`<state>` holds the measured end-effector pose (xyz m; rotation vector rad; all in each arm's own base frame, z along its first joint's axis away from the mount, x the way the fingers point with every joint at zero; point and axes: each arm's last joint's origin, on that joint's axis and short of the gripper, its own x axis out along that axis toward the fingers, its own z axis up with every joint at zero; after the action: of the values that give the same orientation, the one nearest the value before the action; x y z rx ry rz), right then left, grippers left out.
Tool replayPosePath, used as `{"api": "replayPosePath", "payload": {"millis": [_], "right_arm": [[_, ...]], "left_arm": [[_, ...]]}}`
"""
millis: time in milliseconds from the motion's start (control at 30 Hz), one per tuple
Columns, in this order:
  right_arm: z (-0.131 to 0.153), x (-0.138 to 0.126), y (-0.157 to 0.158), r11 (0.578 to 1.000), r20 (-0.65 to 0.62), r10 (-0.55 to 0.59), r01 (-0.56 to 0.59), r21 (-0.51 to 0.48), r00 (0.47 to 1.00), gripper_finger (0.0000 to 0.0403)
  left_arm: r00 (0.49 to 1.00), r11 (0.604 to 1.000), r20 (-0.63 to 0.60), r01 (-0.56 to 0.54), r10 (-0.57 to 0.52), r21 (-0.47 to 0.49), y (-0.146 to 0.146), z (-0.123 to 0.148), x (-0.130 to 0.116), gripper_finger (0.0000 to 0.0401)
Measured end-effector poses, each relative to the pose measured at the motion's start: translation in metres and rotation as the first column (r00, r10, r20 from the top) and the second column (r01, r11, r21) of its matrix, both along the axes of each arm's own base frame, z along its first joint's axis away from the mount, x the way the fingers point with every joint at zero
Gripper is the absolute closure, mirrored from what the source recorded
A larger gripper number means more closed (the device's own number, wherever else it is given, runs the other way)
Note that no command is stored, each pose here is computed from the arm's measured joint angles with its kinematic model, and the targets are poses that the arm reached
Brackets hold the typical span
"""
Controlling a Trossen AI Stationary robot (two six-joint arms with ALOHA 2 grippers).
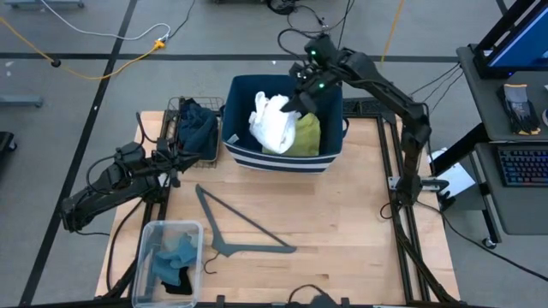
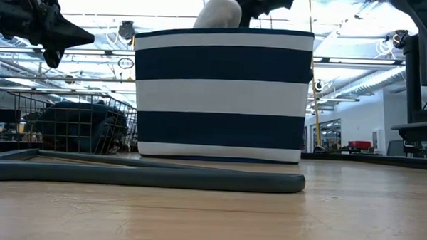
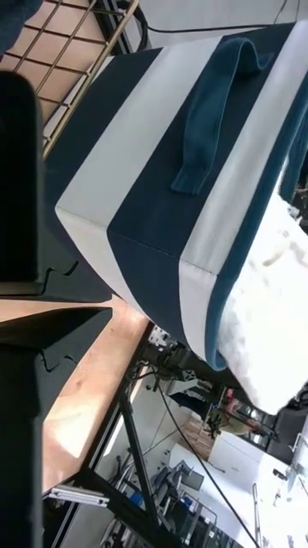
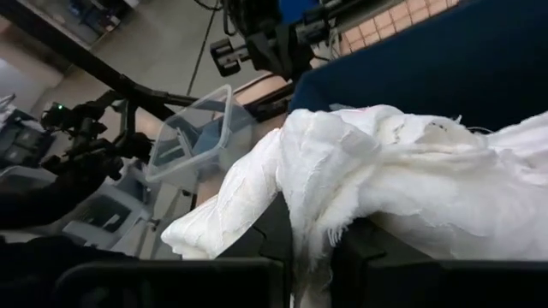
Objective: Pick & Place Cloths
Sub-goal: Put the white shirt into the blue bin
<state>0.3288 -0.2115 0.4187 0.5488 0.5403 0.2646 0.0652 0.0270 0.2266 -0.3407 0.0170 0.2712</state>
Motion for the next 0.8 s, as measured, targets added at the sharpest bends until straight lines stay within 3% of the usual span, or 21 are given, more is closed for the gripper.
{"api": "replayPosePath", "payload": {"millis": [300, 500, 800], "right_arm": [[-0.024, 0.011, -0.015, 0.997, 0.012, 0.072, -0.072, -0.021, 0.997, 0.0375], [-0.042, 0.000, -0.034, 0.997, -0.033, 0.040, -0.043, -0.067, 0.999, 0.0375], [-0.109, -0.014, -0.051, 0.998, -0.211, 0.016, -0.028, -0.051, 0.977, 0.0375]], "left_arm": [[1.000, 1.000, -0.001, -0.013, 0.013, 0.000, 0.000, 0.000, 0.000, 0.0380], [1.000, 1.000, -0.002, -0.017, 0.017, 0.002, 0.000, 0.000, 0.000, 0.0380], [1.000, 1.000, -0.002, -0.019, 0.019, 0.003, 0.001, 0.000, 0.000, 0.0380]]}}
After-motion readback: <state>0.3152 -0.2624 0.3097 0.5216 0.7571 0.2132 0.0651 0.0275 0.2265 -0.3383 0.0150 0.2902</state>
